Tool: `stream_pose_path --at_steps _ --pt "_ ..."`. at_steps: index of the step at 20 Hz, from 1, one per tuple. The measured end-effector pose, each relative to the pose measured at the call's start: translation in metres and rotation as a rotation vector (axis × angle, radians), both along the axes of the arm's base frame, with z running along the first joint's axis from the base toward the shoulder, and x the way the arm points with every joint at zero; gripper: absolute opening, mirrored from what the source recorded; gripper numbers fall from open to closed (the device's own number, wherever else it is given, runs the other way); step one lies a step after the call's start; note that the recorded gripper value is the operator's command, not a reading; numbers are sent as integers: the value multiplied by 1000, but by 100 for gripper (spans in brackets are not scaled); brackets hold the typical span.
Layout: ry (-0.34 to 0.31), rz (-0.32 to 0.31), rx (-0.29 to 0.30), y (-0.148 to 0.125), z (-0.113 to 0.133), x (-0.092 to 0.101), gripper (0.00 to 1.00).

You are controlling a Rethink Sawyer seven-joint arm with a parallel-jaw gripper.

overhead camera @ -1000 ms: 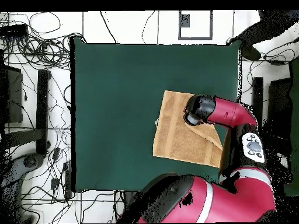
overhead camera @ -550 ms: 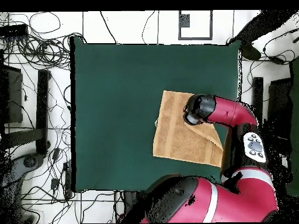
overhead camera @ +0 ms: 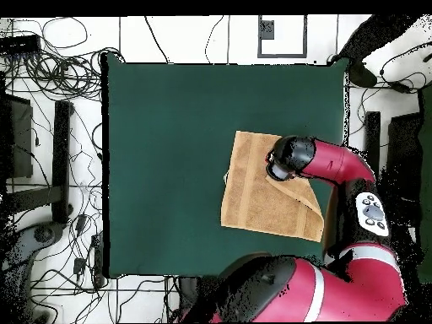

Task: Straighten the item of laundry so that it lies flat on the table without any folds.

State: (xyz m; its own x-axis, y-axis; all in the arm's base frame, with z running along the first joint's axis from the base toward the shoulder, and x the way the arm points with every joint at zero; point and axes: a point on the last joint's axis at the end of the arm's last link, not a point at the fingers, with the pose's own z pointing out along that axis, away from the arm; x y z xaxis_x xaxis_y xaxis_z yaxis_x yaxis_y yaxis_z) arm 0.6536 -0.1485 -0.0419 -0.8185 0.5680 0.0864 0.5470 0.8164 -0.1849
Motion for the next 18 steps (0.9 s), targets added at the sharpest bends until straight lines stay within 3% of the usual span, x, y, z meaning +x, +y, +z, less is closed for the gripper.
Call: stream_pose_path --at_steps 18 --pt "14 31 12 3 0 4 0"
